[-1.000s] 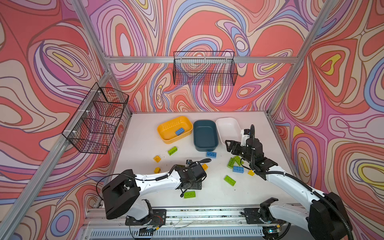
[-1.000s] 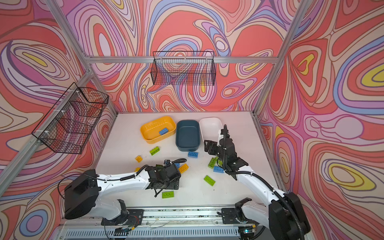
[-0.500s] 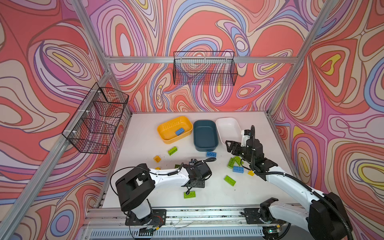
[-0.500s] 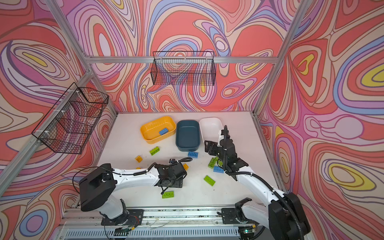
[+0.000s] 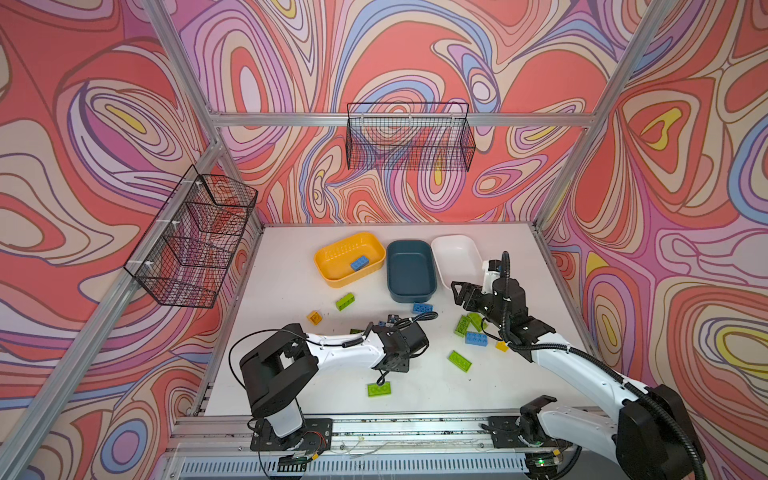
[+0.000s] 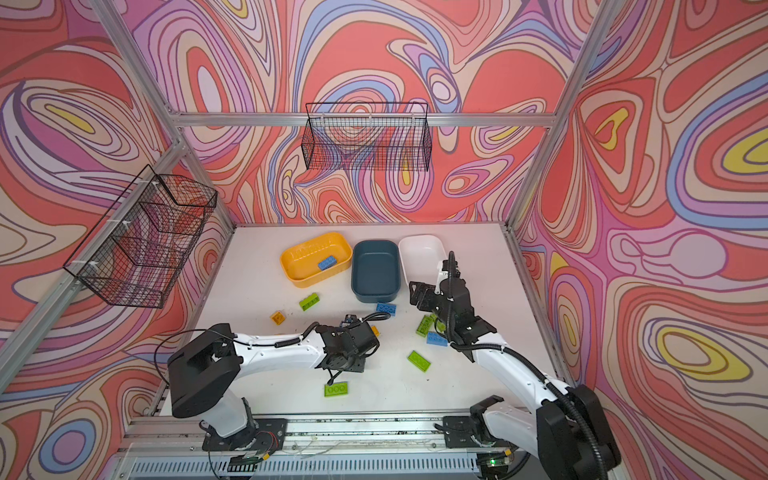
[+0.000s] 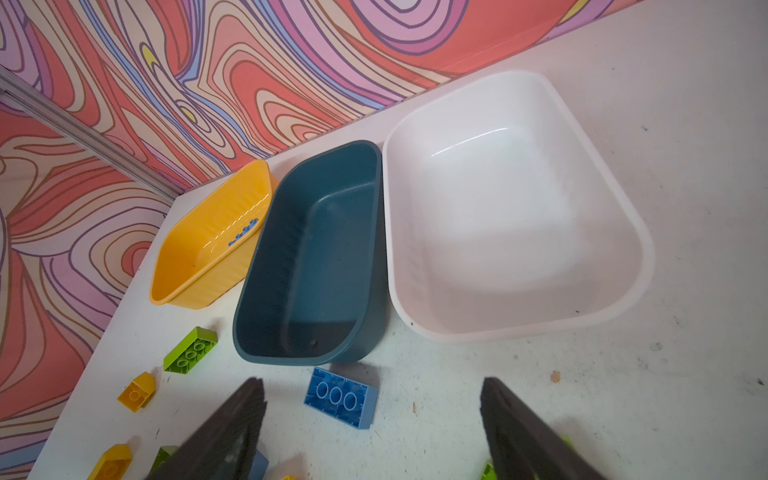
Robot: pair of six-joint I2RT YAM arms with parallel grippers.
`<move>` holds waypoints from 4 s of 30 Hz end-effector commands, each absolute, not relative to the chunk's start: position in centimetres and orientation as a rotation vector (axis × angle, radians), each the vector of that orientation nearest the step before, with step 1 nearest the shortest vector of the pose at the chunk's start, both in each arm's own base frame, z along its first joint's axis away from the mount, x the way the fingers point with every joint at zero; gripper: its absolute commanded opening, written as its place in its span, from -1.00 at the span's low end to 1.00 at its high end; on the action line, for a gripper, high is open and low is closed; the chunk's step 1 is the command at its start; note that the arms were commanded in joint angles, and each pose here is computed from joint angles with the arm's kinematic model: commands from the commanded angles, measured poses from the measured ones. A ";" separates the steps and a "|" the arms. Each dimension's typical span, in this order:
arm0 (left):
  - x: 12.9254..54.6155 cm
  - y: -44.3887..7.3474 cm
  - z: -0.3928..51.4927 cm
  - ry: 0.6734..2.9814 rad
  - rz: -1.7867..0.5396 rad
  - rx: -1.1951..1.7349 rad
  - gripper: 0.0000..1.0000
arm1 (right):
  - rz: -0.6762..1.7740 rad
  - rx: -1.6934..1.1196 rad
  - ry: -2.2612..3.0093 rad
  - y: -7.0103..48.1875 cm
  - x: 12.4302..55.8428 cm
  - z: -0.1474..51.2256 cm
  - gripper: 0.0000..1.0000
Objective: Sort the legos into containers by color
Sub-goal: 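Reach the left gripper to a blue brick while the right arm withdraws, then lift the blue brick with the left gripper and drop it into the yellow tub, then grasp the blue 2x2 brick with the right gripper while the left arm withdraws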
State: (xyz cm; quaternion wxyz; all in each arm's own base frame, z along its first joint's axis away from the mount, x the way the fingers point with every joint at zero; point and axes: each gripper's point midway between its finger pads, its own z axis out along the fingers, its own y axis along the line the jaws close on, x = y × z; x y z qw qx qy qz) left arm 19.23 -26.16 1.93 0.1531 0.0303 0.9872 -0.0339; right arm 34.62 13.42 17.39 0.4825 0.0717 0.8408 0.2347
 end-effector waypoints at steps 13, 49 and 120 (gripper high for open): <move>22.1 -24.2 11.2 2.654 -0.150 0.157 -0.04 | 0.569 0.191 2.053 13.1 34.5 17.0 0.71; 55.6 -9.7 14.1 2.578 -0.110 -0.166 -0.05 | 0.684 0.081 2.049 15.2 33.9 16.7 0.68; 24.0 -4.6 29.3 1.925 -0.355 -0.158 0.89 | 0.258 -1.046 2.527 36.3 29.9 3.6 0.25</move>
